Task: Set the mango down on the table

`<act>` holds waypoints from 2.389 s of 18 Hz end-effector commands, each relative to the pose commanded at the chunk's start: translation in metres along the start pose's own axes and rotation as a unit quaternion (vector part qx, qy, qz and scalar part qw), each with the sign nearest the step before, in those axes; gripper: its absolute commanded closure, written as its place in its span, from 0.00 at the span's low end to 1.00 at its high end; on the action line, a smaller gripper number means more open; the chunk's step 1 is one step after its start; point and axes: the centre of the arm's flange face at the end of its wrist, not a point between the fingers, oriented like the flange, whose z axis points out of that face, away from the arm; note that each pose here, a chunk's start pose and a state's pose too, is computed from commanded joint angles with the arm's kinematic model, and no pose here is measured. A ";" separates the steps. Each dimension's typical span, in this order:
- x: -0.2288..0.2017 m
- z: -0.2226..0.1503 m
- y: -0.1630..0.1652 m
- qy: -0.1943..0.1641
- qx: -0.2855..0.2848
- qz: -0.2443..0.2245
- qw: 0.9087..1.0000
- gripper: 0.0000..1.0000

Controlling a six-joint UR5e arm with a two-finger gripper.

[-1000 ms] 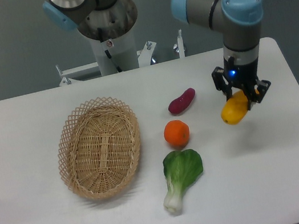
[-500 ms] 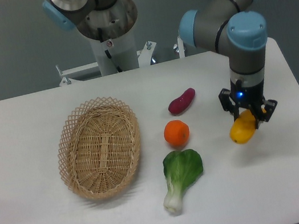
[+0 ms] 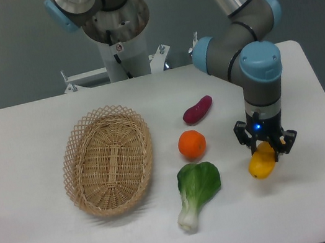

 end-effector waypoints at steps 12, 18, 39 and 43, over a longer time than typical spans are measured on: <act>0.010 0.013 -0.006 0.011 -0.004 -0.001 1.000 0.35; 0.005 0.001 -0.011 0.000 0.000 0.004 1.000 0.00; -0.038 -0.205 0.020 -0.083 0.007 0.029 0.996 0.00; -0.048 -0.228 0.043 -0.059 -0.013 0.078 0.995 0.00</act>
